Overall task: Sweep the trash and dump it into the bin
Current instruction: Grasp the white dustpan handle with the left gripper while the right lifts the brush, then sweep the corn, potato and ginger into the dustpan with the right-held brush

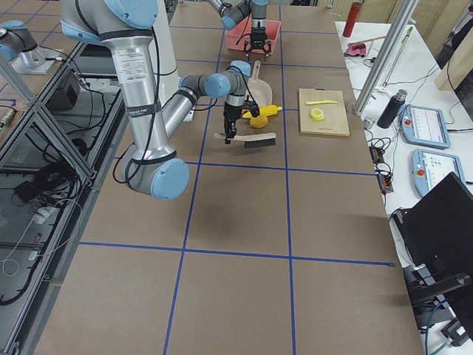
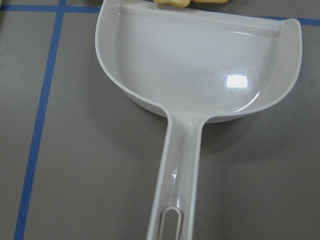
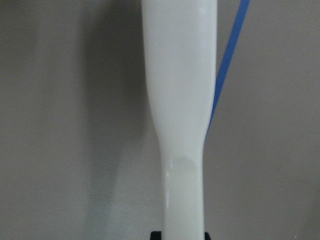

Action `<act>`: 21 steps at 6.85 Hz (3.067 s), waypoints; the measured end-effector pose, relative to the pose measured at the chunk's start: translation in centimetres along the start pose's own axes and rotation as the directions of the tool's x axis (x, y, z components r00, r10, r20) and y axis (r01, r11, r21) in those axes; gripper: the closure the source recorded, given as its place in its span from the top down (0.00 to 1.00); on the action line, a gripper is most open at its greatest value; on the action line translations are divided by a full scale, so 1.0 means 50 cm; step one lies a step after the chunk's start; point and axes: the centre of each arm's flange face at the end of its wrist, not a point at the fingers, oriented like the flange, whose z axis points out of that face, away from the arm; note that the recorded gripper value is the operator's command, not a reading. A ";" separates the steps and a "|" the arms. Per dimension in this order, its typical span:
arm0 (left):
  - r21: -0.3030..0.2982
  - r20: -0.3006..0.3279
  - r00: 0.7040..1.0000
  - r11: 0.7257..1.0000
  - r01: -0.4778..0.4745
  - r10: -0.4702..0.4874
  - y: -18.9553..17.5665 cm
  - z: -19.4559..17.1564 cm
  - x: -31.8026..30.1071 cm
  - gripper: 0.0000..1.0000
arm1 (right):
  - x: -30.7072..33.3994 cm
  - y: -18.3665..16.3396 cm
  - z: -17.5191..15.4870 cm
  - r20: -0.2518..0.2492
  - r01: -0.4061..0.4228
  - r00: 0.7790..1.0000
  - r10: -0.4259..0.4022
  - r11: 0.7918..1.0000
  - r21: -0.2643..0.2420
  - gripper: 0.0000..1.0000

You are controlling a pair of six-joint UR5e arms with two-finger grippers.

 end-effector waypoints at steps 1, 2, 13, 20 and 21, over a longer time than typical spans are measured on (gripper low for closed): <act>-0.006 -0.003 1.000 1.000 0.003 -0.003 -0.001 0.009 -0.005 0.98 | -0.038 -0.019 -0.007 -0.005 -0.017 1.000 0.017 1.000 -0.008 0.00; -0.011 -0.005 1.000 1.000 0.005 -0.005 -0.001 0.015 -0.008 0.98 | -0.081 -0.040 0.005 -0.017 -0.049 0.999 0.049 0.999 -0.021 0.00; -0.013 0.004 1.000 1.000 0.007 -0.007 0.022 0.048 -0.019 0.97 | -0.498 -0.113 -0.029 0.287 -0.124 0.951 0.119 0.992 0.000 0.00; -0.025 0.011 1.000 0.999 0.021 -0.021 0.046 0.058 -0.007 0.60 | -0.582 -0.098 -0.134 0.475 -0.100 0.870 0.131 0.991 -0.091 0.00; -0.029 0.008 1.000 0.999 0.027 -0.027 0.055 0.059 -0.004 0.47 | -0.570 -0.092 -0.163 0.496 -0.107 0.854 0.159 0.985 -0.132 0.00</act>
